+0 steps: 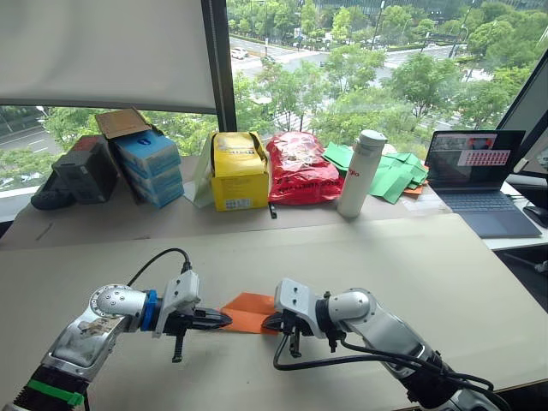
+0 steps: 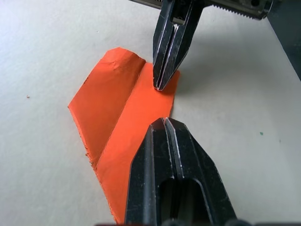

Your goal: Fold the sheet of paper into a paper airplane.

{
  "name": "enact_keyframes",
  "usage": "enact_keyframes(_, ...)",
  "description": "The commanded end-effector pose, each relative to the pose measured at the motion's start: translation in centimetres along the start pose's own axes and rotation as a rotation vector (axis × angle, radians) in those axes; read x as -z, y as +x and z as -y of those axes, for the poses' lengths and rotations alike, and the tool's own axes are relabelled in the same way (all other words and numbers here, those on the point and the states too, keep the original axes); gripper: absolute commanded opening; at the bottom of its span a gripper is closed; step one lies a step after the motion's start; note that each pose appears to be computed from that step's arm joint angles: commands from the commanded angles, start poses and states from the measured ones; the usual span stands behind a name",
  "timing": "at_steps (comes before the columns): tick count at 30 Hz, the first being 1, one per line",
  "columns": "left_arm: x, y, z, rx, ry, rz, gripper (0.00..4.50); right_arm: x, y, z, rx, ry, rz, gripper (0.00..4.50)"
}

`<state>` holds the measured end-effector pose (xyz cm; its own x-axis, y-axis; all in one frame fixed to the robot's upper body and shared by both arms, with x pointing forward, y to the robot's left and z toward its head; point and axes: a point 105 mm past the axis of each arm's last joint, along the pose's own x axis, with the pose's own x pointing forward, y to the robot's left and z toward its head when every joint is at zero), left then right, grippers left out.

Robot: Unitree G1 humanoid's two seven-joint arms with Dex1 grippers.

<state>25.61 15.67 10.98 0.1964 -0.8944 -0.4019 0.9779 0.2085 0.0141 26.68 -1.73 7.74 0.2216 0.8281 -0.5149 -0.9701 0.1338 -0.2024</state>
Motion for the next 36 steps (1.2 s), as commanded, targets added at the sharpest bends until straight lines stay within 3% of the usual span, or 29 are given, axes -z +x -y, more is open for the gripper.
enact_keyframes(1, 0.7, -0.3, -0.5, -0.048, 0.014, -0.053, 0.00, -0.4, -0.1, 0.0, 0.002, -0.019, -0.001, 0.03)
enact_keyframes(12, 4.1, 0.0, -0.6, -0.048, 0.037, -0.146, 0.00, -1.0, -0.5, 0.3, 0.014, -0.033, 0.010, 0.03)
enact_keyframes(19, 2.5, 0.3, -1.0, -0.054, -0.003, -0.053, 0.00, -1.0, -0.6, 0.3, 0.018, -0.034, 0.008, 0.03)
enact_keyframes(30, 4.2, 0.5, -0.6, -0.047, 0.049, -0.173, 0.00, -2.0, -0.9, 1.1, 0.056, -0.038, 0.047, 0.03)
enact_keyframes(36, 4.1, 0.5, -0.1, -0.037, 0.048, -0.183, 0.00, -2.4, -1.2, 1.4, 0.070, -0.035, 0.062, 0.03)
